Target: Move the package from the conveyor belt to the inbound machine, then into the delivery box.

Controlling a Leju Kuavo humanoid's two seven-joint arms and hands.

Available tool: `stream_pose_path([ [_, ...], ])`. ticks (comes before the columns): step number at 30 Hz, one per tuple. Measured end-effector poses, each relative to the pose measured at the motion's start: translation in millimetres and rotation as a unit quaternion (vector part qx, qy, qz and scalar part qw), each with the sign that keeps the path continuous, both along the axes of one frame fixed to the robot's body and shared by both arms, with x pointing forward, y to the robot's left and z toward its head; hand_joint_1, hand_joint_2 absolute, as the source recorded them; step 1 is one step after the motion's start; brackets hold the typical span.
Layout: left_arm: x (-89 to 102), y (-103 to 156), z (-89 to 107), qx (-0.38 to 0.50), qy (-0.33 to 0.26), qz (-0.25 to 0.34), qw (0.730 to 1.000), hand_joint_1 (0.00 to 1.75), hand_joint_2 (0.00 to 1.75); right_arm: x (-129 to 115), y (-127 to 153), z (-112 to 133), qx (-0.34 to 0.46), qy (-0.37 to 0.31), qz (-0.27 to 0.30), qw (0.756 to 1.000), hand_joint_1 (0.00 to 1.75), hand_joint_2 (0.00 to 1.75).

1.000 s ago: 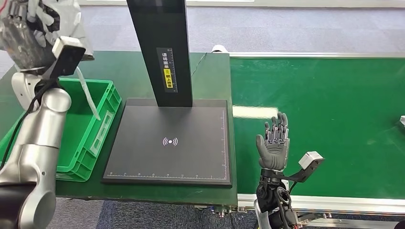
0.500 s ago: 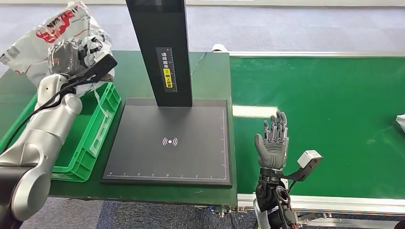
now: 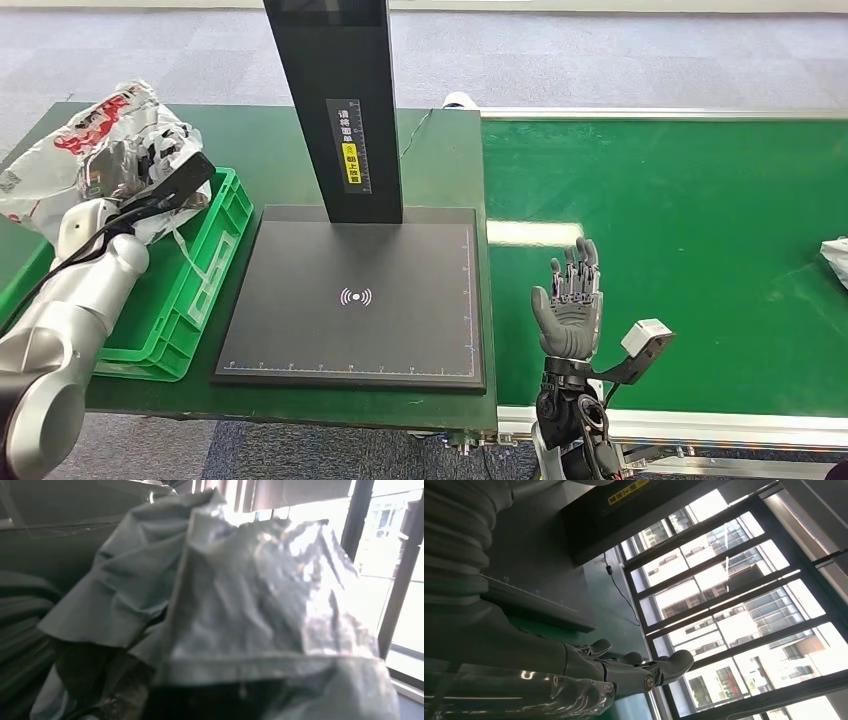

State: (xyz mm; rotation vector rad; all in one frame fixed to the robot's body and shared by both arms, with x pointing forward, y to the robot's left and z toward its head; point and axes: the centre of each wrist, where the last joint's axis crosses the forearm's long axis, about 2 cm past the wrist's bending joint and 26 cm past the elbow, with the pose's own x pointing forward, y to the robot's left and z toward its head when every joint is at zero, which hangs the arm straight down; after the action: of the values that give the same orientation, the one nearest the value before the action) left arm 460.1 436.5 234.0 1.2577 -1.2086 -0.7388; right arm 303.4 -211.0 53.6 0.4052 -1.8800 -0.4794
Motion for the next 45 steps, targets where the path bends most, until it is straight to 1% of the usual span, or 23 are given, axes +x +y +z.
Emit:
stream_pose_path([
  [4, -5.0, 15.7, -0.9, -0.015, 0.0, 0.023, 1.0, 1.75, 1.75, -0.7, -2.3, -1.1, -0.003, 0.001, 0.0, 1.0, 0.0, 1.75],
  [6, -7.9, 20.4, -4.4, -0.022, 0.002, 0.031, 0.999, 1.75, 1.75, -0.6, -3.3, -1.2, -0.004, 0.001, -0.001, 1.0, 0.0, 1.75],
  [7, -9.6, 22.0, -7.3, -0.026, 0.005, 0.034, 0.999, 1.68, 1.75, -0.5, -3.5, -1.2, -0.004, 0.001, -0.001, 1.0, 0.0, 1.75],
  [10, -14.4, 24.4, -16.8, -0.036, 0.013, 0.038, 0.999, 0.38, 1.75, 0.0, -3.5, -0.9, -0.006, 0.0, 0.0, 1.0, 0.0, 1.75],
  [11, -15.8, 24.8, -19.4, -0.038, 0.016, 0.038, 0.998, 0.02, 1.75, 0.1, -3.5, -0.9, -0.006, 0.0, 0.0, 1.0, 0.0, 1.75],
  [15, -18.4, 25.8, -24.5, -0.04, 0.024, 0.038, 0.998, 0.02, 1.75, 1.1, -3.5, -0.2, -0.007, 0.0, -0.001, 1.0, 0.0, 1.75],
  [25, -18.6, 26.5, -24.5, -0.043, 0.024, 0.041, 0.998, 0.0, 1.75, 2.6, -3.5, 1.1, -0.007, -0.002, -0.001, 1.0, 0.0, 1.75],
  [28, -18.3, 25.2, -24.1, -0.046, 0.006, 0.03, 0.998, 0.0, 1.75, 1.8, -3.4, 0.4, -0.008, 0.002, -0.002, 1.0, 0.0, 1.75],
  [30, -18.8, 25.4, -22.5, -0.053, -0.044, 0.012, 0.998, 0.0, 1.75, 0.9, -3.1, -0.3, -0.008, 0.006, -0.002, 1.0, 0.0, 1.75],
  [32, -20.3, 26.3, -19.4, -0.075, -0.129, -0.013, 0.989, 0.0, 1.75, 0.2, -2.6, -0.9, -0.008, 0.009, -0.004, 1.0, 0.0, 1.75],
  [33, -21.5, 26.8, -18.1, -0.092, -0.175, -0.026, 0.98, 0.0, 1.75, 0.0, -2.2, -1.0, -0.007, 0.01, -0.005, 1.0, 0.0, 1.75],
  [35, -25.4, 26.4, -16.4, -0.138, -0.269, -0.046, 0.952, 0.0, 1.75, 0.2, -1.3, -0.7, -0.004, 0.011, -0.006, 1.0, 0.0, 1.75],
  [37, -33.1, 23.9, -16.0, -0.187, -0.361, -0.058, 0.912, 0.0, 1.75, 1.2, 0.3, 0.3, -0.001, 0.01, -0.005, 1.0, 0.0, 1.75],
  [39, -46.7, 18.5, -19.1, -0.225, -0.438, -0.064, 0.868, 0.0, 1.75, 3.6, 1.8, 1.9, 0.001, 0.008, -0.007, 1.0, 0.0, 1.75],
  [40, -55.4, 14.4, -21.8, -0.236, -0.465, -0.067, 0.851, 0.0, 1.75, 4.9, 2.2, 2.7, 0.002, 0.007, -0.008, 1.0, 0.0, 1.75],
  [42, -73.8, 3.1, -28.0, -0.242, -0.5, -0.072, 0.829, 0.0, 1.75, 6.2, 2.4, 3.3, 0.004, 0.007, -0.01, 1.0, 0.0, 1.75],
  [45, -95.4, -18.2, -35.5, -0.236, -0.521, -0.085, 0.816, 0.0, 1.75, 5.6, 2.3, 2.5, 0.004, 0.008, -0.011, 1.0, 0.0, 1.75],
])
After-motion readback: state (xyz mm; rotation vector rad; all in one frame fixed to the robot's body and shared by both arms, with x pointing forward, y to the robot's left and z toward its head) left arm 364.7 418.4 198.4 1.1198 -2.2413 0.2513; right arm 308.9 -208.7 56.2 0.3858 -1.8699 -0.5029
